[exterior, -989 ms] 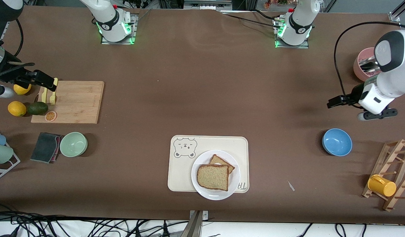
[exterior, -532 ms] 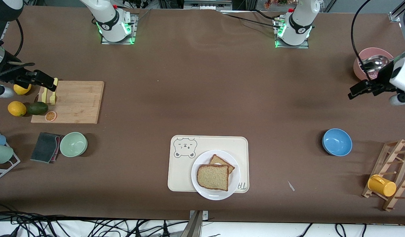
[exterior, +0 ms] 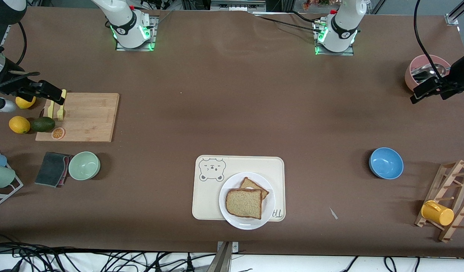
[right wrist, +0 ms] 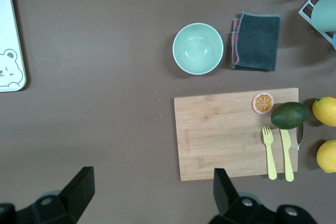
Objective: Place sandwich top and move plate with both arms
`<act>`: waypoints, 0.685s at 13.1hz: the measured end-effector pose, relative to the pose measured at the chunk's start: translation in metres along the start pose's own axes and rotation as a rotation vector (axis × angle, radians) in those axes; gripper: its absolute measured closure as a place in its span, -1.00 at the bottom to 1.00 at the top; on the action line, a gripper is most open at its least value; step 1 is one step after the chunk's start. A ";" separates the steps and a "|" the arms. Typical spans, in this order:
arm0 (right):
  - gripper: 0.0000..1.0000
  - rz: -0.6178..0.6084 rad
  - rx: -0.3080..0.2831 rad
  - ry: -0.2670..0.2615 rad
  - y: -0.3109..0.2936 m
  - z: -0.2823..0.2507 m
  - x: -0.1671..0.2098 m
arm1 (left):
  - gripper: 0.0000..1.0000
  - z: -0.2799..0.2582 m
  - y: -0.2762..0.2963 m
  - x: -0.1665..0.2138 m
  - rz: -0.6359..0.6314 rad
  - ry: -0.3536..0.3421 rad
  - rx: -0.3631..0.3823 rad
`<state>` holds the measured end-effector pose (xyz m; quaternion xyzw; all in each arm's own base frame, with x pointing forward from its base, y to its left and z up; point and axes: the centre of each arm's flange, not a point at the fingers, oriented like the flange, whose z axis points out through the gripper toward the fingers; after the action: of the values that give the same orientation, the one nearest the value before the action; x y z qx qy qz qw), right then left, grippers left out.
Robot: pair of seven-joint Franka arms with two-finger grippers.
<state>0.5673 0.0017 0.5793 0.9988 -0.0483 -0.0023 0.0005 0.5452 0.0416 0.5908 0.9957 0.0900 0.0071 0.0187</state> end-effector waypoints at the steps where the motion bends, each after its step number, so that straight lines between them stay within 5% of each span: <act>1: -1.00 0.000 0.000 0.000 0.000 0.000 0.000 | -1.00 0.000 0.000 0.000 0.000 -0.001 0.000; 9: -1.00 0.000 0.000 0.000 0.000 0.000 0.000 | -1.00 -0.004 0.001 0.001 0.000 0.009 -0.001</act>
<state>0.5673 0.0017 0.5793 0.9988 -0.0483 -0.0023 0.0005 0.5466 0.0411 0.5953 0.9957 0.0901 0.0116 0.0188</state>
